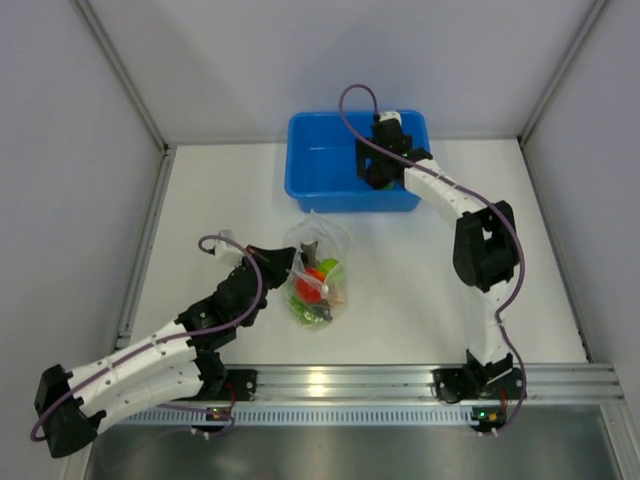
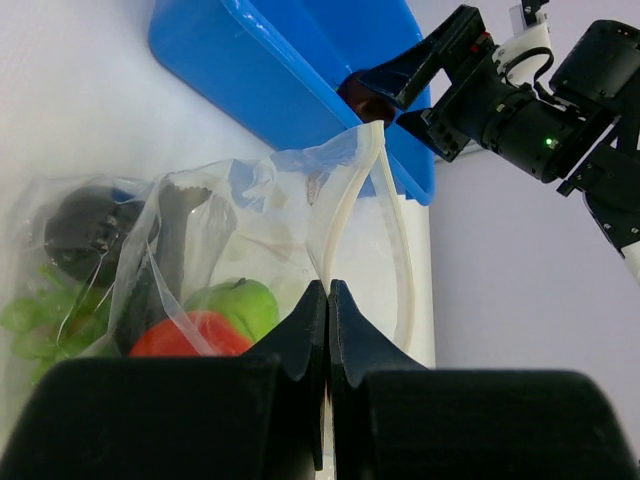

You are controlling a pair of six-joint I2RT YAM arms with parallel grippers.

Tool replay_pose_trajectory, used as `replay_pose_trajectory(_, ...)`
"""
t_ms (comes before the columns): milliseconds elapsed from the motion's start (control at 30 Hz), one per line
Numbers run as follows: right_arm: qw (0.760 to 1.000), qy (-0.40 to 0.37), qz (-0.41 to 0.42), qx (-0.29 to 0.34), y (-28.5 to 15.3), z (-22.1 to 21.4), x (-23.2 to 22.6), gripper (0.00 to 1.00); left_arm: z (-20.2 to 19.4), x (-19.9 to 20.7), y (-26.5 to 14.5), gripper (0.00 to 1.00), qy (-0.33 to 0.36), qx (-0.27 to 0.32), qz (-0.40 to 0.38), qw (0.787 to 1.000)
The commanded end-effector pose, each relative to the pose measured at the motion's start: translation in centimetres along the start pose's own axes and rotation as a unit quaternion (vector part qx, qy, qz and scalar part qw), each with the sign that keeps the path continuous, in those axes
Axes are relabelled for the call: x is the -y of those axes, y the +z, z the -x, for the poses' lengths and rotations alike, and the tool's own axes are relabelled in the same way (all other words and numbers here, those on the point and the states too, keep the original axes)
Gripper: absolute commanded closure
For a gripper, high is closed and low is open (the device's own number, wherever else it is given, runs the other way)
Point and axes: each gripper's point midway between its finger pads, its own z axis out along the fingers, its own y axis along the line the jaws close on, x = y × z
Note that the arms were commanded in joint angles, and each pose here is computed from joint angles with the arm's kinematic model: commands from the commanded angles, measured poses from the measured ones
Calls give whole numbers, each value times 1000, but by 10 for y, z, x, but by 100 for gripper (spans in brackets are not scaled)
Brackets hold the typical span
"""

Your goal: Open the zip-top bag and remove the fake food

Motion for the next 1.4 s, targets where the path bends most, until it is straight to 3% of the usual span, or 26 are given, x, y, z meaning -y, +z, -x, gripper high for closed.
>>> replay_pose_trajectory(0,999,4,12,45,-30,44,1,1,9,5,-2,100,11,11,-9,1000)
replay_pose_trajectory(233,994,35,80,70,-87,67,-10,0,14,17,-4,100,16,14,-20,1000)
replay_pose_trajectory(367,984,67,153,67,-131,67,-29,21,16,24,-5,100,8,12,-28,1000)
replay_pose_trajectory(533,976,64,202,53,-193,40,-53,34,18,32,-5,100,-2,11,-34,999)
replay_pose_trajectory(833,941,31,336,8,-277,-29,-139,42,10,53,-5,100,-15,-17,-54,998)
replay_pose_trajectory(1033,953,51,298,-27,-259,-74,-157,48,12,64,-8,100,-34,-24,-67,997)
replay_pose_trajectory(1367,960,8,266,-89,-221,-143,-184,44,3,63,-5,100,-39,-36,-68,996)
